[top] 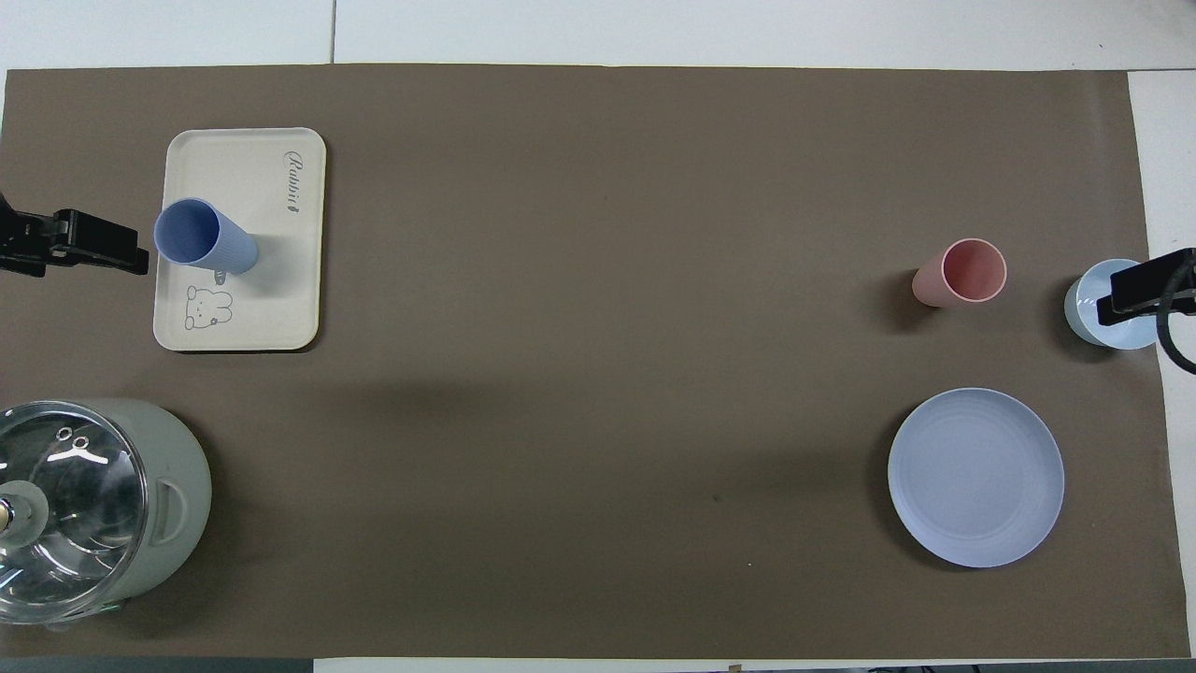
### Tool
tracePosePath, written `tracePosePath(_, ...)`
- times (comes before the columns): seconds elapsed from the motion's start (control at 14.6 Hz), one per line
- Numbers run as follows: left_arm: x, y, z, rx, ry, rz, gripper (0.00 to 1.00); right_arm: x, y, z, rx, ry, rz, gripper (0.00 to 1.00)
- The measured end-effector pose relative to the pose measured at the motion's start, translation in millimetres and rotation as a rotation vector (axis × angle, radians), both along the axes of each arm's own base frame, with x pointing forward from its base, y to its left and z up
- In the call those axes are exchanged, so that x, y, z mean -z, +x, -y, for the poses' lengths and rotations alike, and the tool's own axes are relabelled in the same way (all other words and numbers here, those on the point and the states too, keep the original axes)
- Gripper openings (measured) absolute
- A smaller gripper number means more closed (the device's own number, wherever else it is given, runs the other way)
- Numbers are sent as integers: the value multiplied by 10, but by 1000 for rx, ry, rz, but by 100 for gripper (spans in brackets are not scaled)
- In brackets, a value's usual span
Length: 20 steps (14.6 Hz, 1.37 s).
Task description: Place cup on tray
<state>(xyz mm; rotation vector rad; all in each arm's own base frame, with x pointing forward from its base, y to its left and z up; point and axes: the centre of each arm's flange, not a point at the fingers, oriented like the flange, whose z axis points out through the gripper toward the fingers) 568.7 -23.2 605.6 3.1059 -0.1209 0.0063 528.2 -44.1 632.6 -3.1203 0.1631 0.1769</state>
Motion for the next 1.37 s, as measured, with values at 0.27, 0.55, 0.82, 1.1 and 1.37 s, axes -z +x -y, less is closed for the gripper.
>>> tracePosePath(0.27,0,0,0,0,0,0,100,143,38,6,0,0,0,100)
tracePosePath(0.55,0,0,0,0,0,0,100,147,39,-6,-2,0,-1,100)
tracePosePath(0.82,0,0,0,0,0,0,100,145,38,-6,-2,0,-1,100)
tracePosePath(1.1,0,0,0,0,0,0,100,144,37,-6,-2,0,-1,100)
tracePosePath(1.37,0,0,0,0,0,0,100,120,73,-1,-1,-3,31,100)
